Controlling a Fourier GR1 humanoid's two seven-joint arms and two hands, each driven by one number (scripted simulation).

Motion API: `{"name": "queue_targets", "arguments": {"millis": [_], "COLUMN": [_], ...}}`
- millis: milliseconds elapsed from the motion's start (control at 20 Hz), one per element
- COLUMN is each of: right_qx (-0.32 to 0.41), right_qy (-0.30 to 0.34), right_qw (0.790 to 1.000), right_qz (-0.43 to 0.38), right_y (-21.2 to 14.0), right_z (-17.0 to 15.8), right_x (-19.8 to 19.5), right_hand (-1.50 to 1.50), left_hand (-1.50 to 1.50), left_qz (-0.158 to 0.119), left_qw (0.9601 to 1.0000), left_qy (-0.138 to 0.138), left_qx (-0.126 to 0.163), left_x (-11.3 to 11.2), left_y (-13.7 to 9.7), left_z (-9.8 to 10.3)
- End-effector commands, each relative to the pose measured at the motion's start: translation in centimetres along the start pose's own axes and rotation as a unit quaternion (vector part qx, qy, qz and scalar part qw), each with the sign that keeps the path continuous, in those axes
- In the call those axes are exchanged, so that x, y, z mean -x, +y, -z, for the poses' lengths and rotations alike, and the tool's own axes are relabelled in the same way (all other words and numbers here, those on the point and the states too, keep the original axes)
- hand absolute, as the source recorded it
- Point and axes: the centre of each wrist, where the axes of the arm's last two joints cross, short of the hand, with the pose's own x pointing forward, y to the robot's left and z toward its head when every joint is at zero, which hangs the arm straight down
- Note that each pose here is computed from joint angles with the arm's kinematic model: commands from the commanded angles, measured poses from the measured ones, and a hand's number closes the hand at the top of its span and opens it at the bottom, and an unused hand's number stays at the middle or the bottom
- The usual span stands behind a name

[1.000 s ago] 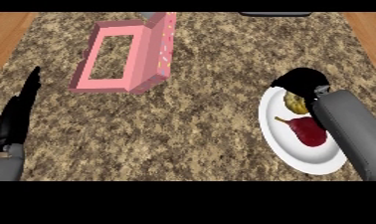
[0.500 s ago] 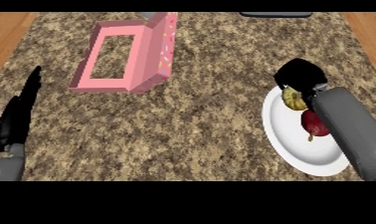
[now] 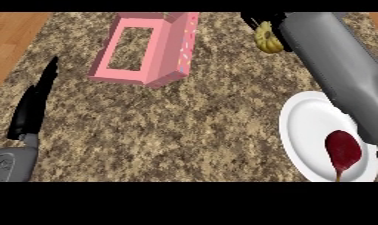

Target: Pick the squash from the plate and place it in the cardboard box

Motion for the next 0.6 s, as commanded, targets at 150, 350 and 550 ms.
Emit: {"name": "queue_targets", "arguments": {"millis": [150,350,550], "right_qx": [0.067,0.105,0.108], "right_qy": [-0.060,-0.133,-0.156], "right_qw": [0.996,0.986,0.982], "right_qz": [-0.010,0.002,0.023], "right_y": [-13.8,-16.3,-17.8], "right_z": [-3.6,-3.6,-2.7], "right_x": [-2.3,-4.1,-6.6], "right_hand": [1.50,1.50,1.50], "left_hand": [0.00,0.00,0.00], "left_qz": [-0.001,-0.001,0.003], "left_qw": [0.9996,0.9997,0.9995], "left_qy": [-0.018,-0.017,-0.028], "left_qx": [0.022,0.017,0.011], "left_x": [-0.4,-1.7,-2.3], "left_y": [-1.3,-1.3,-1.1], "left_z": [0.3,1.2,1.4]}}
